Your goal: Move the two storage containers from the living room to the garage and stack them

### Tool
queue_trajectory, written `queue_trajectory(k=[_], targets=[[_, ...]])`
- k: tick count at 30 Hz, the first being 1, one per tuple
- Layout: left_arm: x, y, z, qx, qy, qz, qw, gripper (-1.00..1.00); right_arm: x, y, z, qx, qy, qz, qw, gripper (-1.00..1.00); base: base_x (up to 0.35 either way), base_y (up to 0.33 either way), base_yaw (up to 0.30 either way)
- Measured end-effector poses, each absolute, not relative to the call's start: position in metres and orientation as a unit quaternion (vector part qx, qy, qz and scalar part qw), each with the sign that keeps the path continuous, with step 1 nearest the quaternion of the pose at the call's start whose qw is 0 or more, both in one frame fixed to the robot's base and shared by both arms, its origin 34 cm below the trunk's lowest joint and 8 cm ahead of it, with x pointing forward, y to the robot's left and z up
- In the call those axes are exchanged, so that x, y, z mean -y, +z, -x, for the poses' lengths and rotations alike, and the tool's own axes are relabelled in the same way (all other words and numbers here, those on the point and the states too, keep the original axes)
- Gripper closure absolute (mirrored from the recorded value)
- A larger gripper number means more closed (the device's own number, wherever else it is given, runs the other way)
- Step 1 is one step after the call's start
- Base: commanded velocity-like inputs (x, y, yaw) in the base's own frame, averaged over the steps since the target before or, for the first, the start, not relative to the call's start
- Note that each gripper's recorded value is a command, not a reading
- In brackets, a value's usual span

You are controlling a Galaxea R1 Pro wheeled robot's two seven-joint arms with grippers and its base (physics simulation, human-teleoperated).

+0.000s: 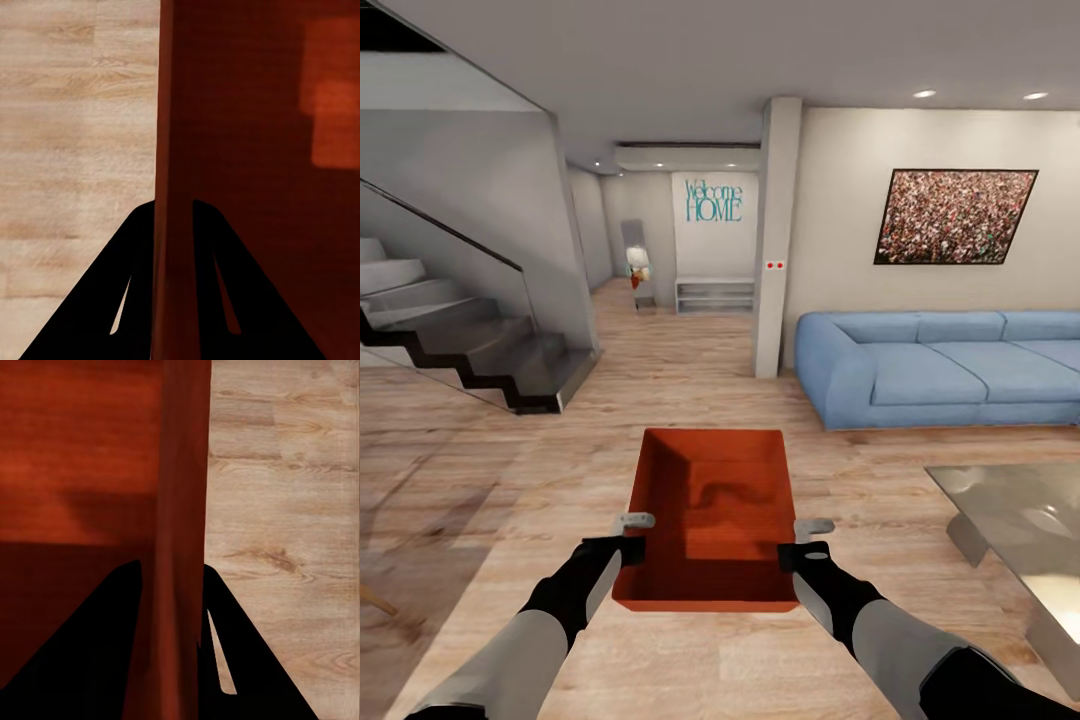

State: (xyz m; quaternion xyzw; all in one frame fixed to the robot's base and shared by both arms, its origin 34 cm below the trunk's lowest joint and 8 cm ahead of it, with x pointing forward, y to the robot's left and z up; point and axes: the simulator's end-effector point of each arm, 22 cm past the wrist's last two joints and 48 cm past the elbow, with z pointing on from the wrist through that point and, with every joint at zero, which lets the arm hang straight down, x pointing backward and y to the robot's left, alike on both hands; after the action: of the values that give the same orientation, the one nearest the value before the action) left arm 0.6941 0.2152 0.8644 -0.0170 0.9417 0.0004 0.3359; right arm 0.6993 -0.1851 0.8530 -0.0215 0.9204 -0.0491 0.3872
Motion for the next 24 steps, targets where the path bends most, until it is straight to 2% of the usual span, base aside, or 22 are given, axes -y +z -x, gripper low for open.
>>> queue_trajectory(k=[18, 24], targets=[[-0.2153, 0.8634, -0.693, -0.942, 0.001, 0.018, 0.335, 1.0, 0.185, 0.852, -0.6979, -0.921, -0.05, 0.02, 0.387, 1.0, 0.002, 0.0, 0.0], [-0.2161, 0.8625, -0.6919, -0.942, -0.001, 0.021, 0.334, 1.0, 0.1843, 0.8521, -0.6973, -0.921, -0.05, 0.021, 0.386, 1.0, 0.182, 0.067, 0.0]])
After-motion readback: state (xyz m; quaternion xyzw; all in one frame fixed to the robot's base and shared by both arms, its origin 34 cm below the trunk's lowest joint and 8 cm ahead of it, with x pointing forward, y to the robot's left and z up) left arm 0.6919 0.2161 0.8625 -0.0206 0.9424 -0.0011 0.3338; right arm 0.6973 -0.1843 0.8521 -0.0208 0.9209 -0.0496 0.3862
